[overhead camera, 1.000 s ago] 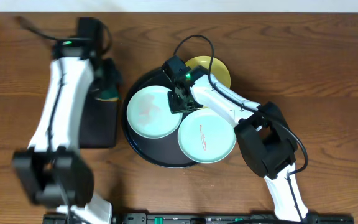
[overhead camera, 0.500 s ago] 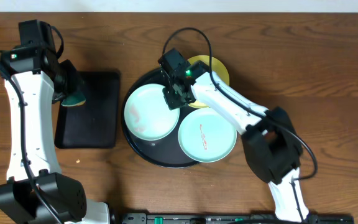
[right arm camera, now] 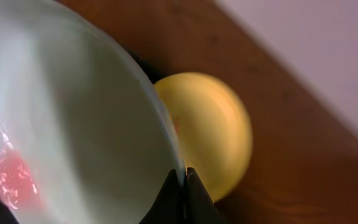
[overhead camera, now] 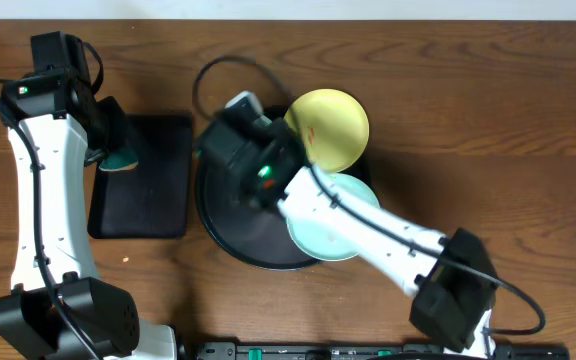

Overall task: Clean dirty plates on tray and stack at the side
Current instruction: 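Lift the pale green plate with the right gripper and place it right of the tray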

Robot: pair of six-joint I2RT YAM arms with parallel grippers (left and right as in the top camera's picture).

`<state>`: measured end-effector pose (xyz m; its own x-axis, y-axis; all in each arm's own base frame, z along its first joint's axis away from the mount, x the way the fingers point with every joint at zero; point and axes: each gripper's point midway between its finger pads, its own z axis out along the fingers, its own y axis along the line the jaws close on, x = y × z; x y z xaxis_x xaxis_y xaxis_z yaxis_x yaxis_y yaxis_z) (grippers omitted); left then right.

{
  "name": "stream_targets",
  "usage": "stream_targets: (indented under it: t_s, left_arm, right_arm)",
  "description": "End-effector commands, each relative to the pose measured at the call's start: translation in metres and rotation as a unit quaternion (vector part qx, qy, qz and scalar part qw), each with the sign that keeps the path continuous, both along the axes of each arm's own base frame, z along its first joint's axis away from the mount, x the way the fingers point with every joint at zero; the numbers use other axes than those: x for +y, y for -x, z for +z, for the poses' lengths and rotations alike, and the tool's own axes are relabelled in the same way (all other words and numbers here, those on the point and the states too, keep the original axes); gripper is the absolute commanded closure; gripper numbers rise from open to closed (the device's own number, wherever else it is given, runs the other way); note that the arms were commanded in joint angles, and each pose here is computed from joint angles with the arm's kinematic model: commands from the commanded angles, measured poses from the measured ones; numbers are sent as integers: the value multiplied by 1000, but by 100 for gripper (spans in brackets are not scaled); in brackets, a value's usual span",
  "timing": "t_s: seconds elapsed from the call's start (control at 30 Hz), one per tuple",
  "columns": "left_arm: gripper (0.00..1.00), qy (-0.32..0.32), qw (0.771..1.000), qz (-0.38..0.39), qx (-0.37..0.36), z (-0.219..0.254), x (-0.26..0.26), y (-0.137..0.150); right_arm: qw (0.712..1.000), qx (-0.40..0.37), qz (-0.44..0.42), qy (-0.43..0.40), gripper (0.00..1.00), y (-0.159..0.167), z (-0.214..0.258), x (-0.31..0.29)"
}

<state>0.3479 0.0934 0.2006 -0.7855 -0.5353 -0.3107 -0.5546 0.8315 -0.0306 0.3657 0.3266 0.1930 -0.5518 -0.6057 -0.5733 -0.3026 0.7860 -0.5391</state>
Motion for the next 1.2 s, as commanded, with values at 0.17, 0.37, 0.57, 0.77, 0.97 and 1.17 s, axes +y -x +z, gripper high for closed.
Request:
stream_targets:
  t_s: [0.17, 0.37, 0.57, 0.77, 0.97, 1.17]
  left_arm:
    - [93, -2, 1000, -3, 1, 1, 1, 0]
    - [93, -2, 1000, -3, 1, 1, 1, 0]
    - [93, -2, 1000, -3, 1, 1, 1, 0]
    - [93, -2, 1000, -3, 1, 1, 1, 0]
    - [93, -2, 1000, -3, 1, 1, 1, 0]
    - [93, -2, 1000, -3, 3, 1, 1, 1]
  right_arm:
    - [977, -182, -59, 95, 99, 13, 74, -13]
    - [963, -234, -91, 95, 99, 14, 95, -17]
    - [982, -170, -49, 68, 99, 12, 71, -6]
    - [999, 31, 22, -28, 99, 16, 4, 10]
    - [973, 157, 30, -169, 99, 6, 3, -5]
    - [932, 194, 2, -306, 99, -22, 51, -71]
